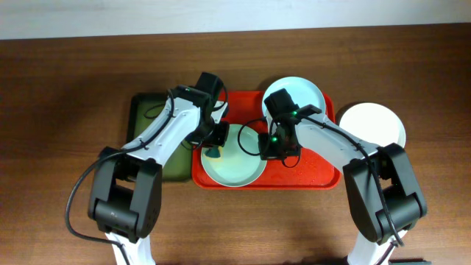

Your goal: Clean dirty plates on tray and stack at the side

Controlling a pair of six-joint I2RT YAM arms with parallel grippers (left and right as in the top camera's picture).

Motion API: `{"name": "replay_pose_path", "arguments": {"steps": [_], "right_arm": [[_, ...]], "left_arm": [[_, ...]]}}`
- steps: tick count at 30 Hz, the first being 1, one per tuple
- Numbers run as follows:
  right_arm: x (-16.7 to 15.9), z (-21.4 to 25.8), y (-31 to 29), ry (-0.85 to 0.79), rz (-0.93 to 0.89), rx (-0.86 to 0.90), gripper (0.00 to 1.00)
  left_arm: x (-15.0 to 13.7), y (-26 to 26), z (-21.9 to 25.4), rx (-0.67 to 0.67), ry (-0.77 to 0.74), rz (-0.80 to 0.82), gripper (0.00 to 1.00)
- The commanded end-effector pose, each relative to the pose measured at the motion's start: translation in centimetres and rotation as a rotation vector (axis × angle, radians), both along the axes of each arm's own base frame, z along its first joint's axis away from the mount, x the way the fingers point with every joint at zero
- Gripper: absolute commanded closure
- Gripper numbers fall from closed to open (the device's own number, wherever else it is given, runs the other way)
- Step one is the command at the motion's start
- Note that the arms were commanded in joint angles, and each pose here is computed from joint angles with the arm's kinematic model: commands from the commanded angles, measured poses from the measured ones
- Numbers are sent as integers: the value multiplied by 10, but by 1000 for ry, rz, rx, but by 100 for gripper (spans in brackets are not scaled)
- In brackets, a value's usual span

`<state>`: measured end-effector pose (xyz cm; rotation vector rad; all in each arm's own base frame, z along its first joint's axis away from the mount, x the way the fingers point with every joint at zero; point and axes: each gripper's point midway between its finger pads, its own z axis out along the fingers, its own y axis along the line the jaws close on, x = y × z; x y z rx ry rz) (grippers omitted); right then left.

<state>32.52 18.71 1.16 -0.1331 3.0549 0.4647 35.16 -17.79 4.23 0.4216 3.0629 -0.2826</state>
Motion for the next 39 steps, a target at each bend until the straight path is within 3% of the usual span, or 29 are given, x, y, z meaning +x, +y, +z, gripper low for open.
{"name": "replay_pose_path", "arguments": {"steps": [1,3,7,10,12,15,17,23,26,31,35,39], "right_arm": [[-2,-2,0,6,9,-9,96],[-2,-2,0,6,9,-9,96],[-1,-2,0,2,9,-7,96],[-1,-2,0,2,9,-7,96],[-1,-2,0,2,10,-8,96],[-1,-1,0,1,10,-7,96],[-1,-1,0,-1,9,-6,96],[0,-1,1,-2,10,-6,96],[0,-1,1,-2,9,-6,96],[2,-1,1,-11,10,-2,96],[2,-1,1,-10,10,-2,96],[1,-1,1,-8,10,-3,96]], "left_arm": [[-6,6,-19,10,-4,47,100],[-11,7,-32,5,4,98,100],[-38,-44,-31,-197,90,18,100],[-41,-83,-17,-343,79,-52,100],[-20,-69,-6,-293,36,-14,100],[7,-13,7,-44,-32,56,100],[10,3,5,45,-57,67,100],[1,9,-25,58,-53,106,100],[-18,-7,-43,-54,11,94,100],[-34,-62,-55,-363,149,30,100],[-33,-87,-28,-538,169,-41,100],[1,-40,2,-260,-5,3,100]]}}
